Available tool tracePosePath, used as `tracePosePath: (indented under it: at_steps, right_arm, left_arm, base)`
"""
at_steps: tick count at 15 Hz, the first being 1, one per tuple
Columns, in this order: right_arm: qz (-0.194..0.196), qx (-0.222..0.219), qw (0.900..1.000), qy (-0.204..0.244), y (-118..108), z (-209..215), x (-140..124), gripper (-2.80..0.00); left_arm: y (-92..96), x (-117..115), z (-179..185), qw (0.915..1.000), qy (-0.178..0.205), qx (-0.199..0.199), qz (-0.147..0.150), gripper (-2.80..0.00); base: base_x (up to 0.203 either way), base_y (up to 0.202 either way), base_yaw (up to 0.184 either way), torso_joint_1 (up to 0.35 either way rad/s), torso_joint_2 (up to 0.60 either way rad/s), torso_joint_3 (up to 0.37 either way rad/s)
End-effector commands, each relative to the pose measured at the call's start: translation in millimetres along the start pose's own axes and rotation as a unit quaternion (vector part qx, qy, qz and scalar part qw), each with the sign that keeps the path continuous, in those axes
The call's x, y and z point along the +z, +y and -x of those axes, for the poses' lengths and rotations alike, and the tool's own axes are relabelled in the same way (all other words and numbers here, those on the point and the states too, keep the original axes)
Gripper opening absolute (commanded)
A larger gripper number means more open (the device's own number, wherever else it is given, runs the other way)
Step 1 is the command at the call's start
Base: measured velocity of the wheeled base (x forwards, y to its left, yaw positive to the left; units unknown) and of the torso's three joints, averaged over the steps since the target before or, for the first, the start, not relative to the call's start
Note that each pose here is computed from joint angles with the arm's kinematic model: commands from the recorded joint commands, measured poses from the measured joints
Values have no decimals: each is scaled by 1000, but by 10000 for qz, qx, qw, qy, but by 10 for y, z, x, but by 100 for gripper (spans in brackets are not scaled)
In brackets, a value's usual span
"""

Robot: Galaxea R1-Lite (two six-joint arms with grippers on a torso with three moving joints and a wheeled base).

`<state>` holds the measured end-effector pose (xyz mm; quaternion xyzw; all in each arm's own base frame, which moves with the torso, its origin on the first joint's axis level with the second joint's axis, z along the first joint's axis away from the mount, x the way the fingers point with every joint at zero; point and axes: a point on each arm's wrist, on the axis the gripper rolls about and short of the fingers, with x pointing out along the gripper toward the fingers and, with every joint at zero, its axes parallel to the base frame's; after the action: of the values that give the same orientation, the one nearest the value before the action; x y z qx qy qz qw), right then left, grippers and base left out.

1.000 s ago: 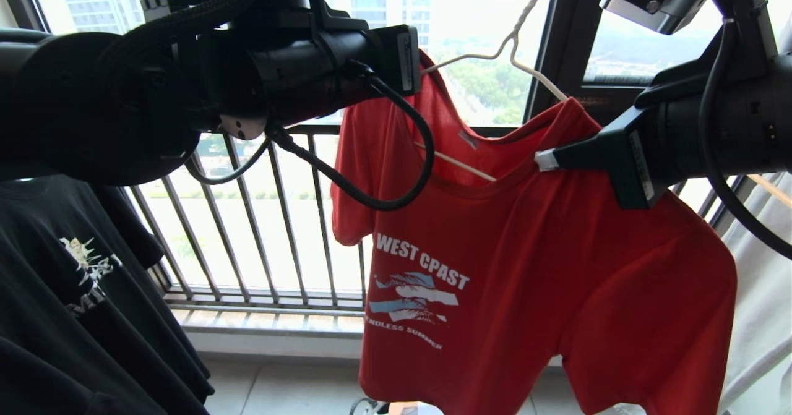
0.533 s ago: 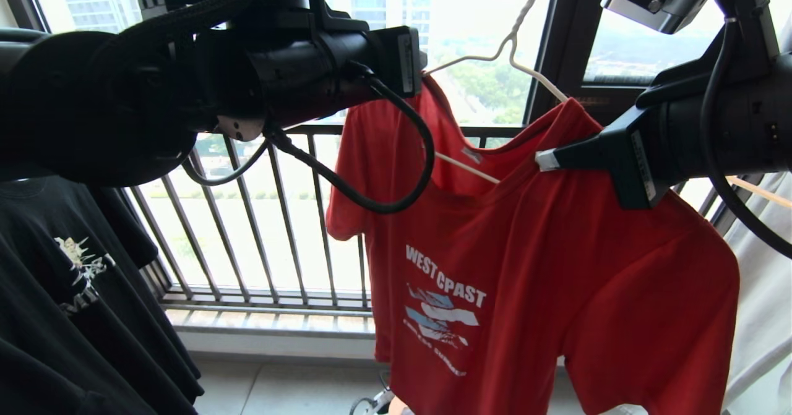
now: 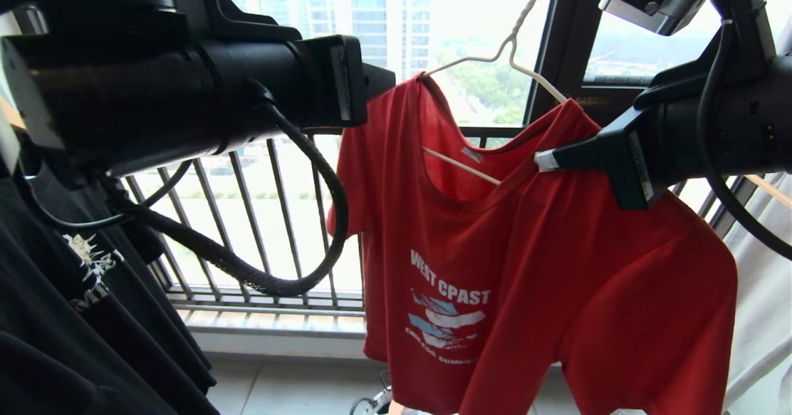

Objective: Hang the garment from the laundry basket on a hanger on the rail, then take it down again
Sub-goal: Take the clothes off the clothes rack

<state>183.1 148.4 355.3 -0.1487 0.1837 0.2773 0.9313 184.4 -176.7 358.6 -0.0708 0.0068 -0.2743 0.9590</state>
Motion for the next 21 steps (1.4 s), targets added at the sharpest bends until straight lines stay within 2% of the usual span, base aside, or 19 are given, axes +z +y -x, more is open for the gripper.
tracePosePath:
  at_steps: [1,2,3,8,12,17,21]
  right_arm:
    - [10,-3,10000,30,2,-5,-5,-280]
    - [11,-2,10000,38,2,-8,-8,-280]
    - [12,-3,10000,48,3,-7,-15,0]
    - [7,-4,10000,1,-11,137,-57,0]
    - [13,-4,9998,177,-11,286,-268,0]
    - [1,-2,9989,478,-6,541,-706,0]
    - [-168,83,9935,1122,66,426,-1121,0]
  left_arm:
    - [105,175,556,9991,-363,-50,211,-280]
    - [135,144,642,9988,-314,-31,382,-280]
    - [157,79,679,9986,-215,-5,490,-280]
    - [262,72,663,9981,-219,273,498,-280]
    - [266,92,707,9980,-271,261,506,-280]
    - [281,152,845,9974,-430,227,540,-280]
    - [288,182,908,9969,-512,211,557,-280]
  base:
    - [0,0,0,0,0,0]
    - [0,0,0,0,0,0]
    - [0,0,0,0,0,0]
    - [0,0,0,0,0,0]
    - [0,0,0,0,0,0]
    - [0,0,0,0,0,0]
    - [0,0,0,0,0,0]
